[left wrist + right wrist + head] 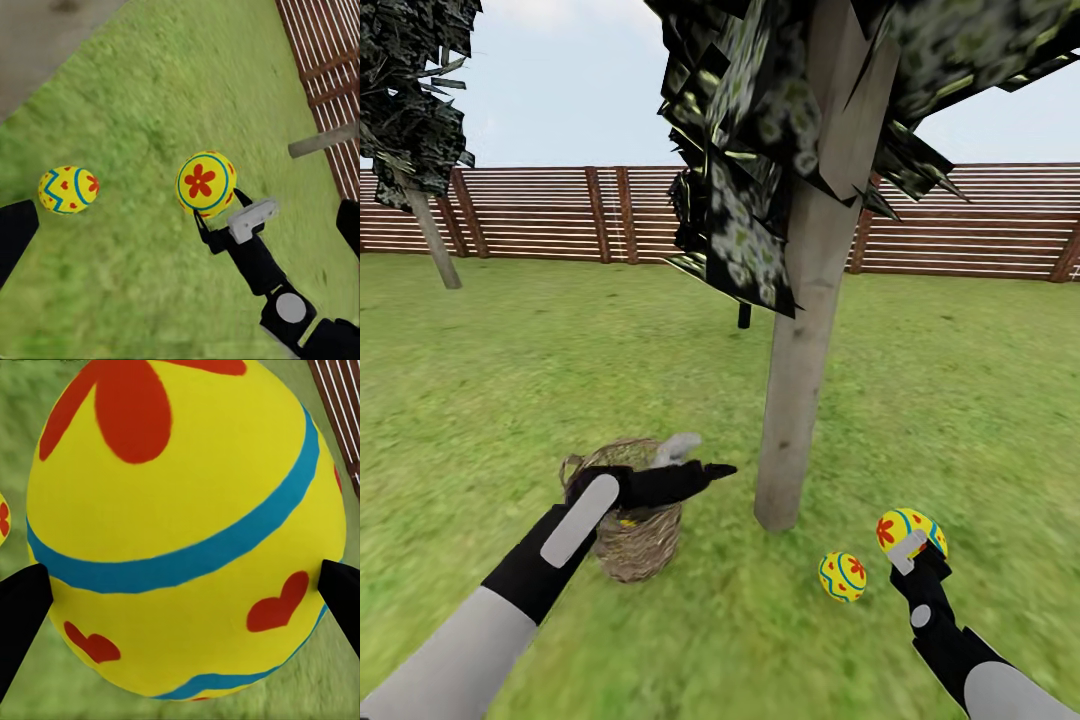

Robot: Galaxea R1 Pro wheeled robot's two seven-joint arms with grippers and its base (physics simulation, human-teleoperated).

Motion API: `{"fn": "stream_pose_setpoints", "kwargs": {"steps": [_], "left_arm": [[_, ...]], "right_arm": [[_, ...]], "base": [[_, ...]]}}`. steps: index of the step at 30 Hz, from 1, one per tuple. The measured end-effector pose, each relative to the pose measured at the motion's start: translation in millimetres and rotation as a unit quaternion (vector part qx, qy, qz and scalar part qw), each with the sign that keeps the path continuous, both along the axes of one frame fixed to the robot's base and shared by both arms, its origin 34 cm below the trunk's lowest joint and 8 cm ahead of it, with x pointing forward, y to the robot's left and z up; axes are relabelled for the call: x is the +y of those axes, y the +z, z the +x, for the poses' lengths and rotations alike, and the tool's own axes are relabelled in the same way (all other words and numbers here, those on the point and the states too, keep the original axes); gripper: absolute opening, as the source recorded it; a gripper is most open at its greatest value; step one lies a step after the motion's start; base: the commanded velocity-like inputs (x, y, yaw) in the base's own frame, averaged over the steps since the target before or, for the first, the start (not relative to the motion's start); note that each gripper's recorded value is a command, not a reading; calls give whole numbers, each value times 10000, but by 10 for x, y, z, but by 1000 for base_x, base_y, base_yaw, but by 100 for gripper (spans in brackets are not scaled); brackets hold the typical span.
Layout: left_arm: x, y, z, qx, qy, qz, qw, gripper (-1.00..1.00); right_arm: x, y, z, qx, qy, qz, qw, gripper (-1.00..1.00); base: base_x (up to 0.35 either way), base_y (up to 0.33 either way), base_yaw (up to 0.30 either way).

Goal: Take the three Easter eggs out of the wicker basket on the lawn in the garden, then place them on the lawn next to a single tree (choose any tree) so that all three eggs are next to the same tree and none are left in the basket.

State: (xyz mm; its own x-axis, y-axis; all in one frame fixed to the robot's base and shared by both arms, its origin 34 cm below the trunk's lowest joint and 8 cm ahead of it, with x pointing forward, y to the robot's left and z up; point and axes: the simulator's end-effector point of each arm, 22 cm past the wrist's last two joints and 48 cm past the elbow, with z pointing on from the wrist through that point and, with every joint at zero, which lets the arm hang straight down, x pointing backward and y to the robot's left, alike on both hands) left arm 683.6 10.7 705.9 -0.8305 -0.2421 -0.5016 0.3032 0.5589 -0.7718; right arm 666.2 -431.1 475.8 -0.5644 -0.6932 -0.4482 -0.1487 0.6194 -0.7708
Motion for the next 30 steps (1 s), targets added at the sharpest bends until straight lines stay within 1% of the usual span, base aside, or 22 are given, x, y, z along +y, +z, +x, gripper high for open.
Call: {"fn": "stream_pose_setpoints", "kwargs": {"steps": [1, 3, 5, 7, 8, 9, 10, 11, 12, 13, 14, 15, 16, 17, 18, 19, 21, 23, 28, 30], "left_arm": [[-155, 95, -73, 65, -295, -12, 9995, 100], [-379, 290, -110, 24, -569, -92, 9983, 100], [-596, 512, -100, -99, -721, -198, 9972, 100], [-725, 739, -40, -264, -790, -270, 9962, 100], [-800, 756, -30, -233, -804, -307, 9960, 100], [-875, 718, -15, -129, -804, -330, 9961, 100], [-916, 598, 33, 65, -740, -316, 9967, 100], [-911, 409, 113, 287, -550, -309, 9976, 100], [-858, 171, 245, 456, -179, -299, 9984, 100], [-803, -41, 340, 590, 148, -293, 9977, 100], [-744, -232, 392, 716, 391, -260, 9963, 100], [-709, -355, 408, 807, 524, -232, 9951, 100], [-699, -428, 405, 851, 574, -196, 9945, 100], [-752, -541, 327, 847, 482, -34, 9952, 100], [-876, -649, 172, 782, 224, 162, 9966, 100], [-947, -661, 98, 742, 75, 162, 9971, 100], [-1077, -585, -3, 638, -195, -43, 9978, 100], [-1092, -587, -39, 640, -282, -67, 9975, 100], [-1014, -690, -63, 715, -317, 95, 9969, 100], [-1040, -757, -138, 671, -457, 251, 9964, 100]], "right_arm": [[5, 0, 1, -1, 2, 3, 10000, -100], [10, -2, 1, 1, 7, 4, 10000, -100], [14, -6, -1, 7, 14, 1, 10000, -100], [15, -7, -1, 8, 15, 0, 10000, -100], [15, -8, -1, 9, 15, 0, 10000, -100], [15, -8, -1, 9, 15, 0, 10000, -100], [15, -9, -1, 10, 15, 0, 10000, -100], [15, -8, 0, 8, 16, 0, 10000, -100], [15, -7, 1, 7, 16, 0, 10000, -100], [15, -5, 2, 5, 16, -1, 10000, -100], [15, -6, 2, 6, 16, 0, 10000, -100], [15, -4, 2, 4, 17, -1, 10000, -100], [15, -4, 2, 4, 16, -1, 10000, -100], [13, 0, 5, 0, 17, -3, 10000, -100], [6, 6, 8, -6, 18, -11, 10000, -100], [4, 9, 10, -9, 18, -14, 10000, -100], [5, 8, 8, -6, 19, -14, 10000, -100], [5, 6, 8, -5, 20, -14, 10000, -100], [5, 6, 7, -4, 20, -14, 10000, -100], [5, 6, 7, -4, 19, -14, 10000, -100]], "base": [[0, 0, 0], [0, 0, 0], [0, 0, 0], [0, 0, 0], [0, 0, 0], [0, 0, 0], [0, 0, 0], [0, 0, 0], [0, 0, 0], [0, 0, 0], [0, 0, 0], [0, 0, 0], [0, 0, 0], [0, 0, 0], [0, 0, 0], [0, 0, 0], [0, 0, 0], [0, 0, 0], [0, 0, 0], [0, 0, 0]]}}
